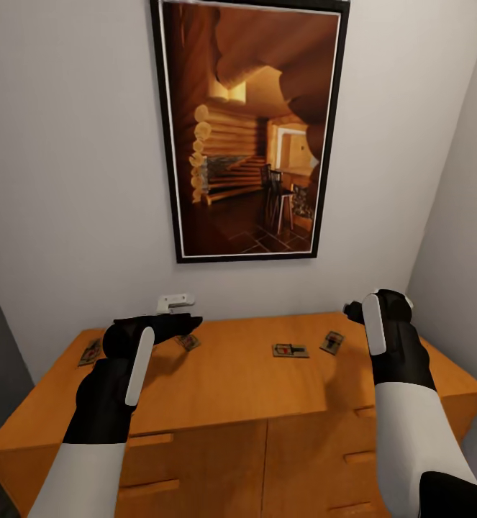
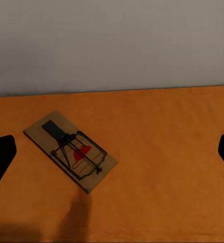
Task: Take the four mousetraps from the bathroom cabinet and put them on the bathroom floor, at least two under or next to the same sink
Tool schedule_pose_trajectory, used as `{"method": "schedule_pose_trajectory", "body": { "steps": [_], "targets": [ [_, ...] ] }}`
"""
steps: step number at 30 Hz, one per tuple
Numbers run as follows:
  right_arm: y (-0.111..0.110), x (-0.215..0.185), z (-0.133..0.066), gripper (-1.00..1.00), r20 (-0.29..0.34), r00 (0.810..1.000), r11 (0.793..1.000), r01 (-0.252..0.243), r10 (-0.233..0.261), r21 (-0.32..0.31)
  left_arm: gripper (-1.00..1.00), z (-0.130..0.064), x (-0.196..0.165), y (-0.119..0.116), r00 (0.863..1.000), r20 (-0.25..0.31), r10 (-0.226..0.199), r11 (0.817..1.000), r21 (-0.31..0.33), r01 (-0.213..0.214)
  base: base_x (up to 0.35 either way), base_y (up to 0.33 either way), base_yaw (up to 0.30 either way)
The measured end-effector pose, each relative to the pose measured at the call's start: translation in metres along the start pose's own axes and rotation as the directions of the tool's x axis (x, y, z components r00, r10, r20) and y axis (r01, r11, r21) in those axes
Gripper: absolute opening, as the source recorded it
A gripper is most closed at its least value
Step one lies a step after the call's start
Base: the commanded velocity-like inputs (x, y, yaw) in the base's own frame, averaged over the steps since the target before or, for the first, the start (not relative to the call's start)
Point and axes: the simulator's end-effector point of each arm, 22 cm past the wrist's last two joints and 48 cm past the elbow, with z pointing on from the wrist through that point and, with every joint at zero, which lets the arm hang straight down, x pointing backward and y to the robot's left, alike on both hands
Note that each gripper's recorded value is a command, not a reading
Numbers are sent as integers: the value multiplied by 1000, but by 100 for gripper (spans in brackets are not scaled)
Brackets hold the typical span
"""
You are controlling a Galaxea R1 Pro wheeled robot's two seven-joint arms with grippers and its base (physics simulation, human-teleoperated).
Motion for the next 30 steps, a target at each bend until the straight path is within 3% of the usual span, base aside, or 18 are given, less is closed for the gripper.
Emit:
{"method": "schedule_pose_trajectory", "body": {
  "steps": [13,30],
  "targets": [
    [1,2,1,100,-6,1000,1000,2,-2,-1,100,0,0,0,1000,0,-1,1000,1,1,-288,108,0],
    [10,4,-1,100,-6,1000,1000,22,-22,-10,100,-1,0,0,1000,0,0,1000,-1,0,-41,20,0]
  ]
}}
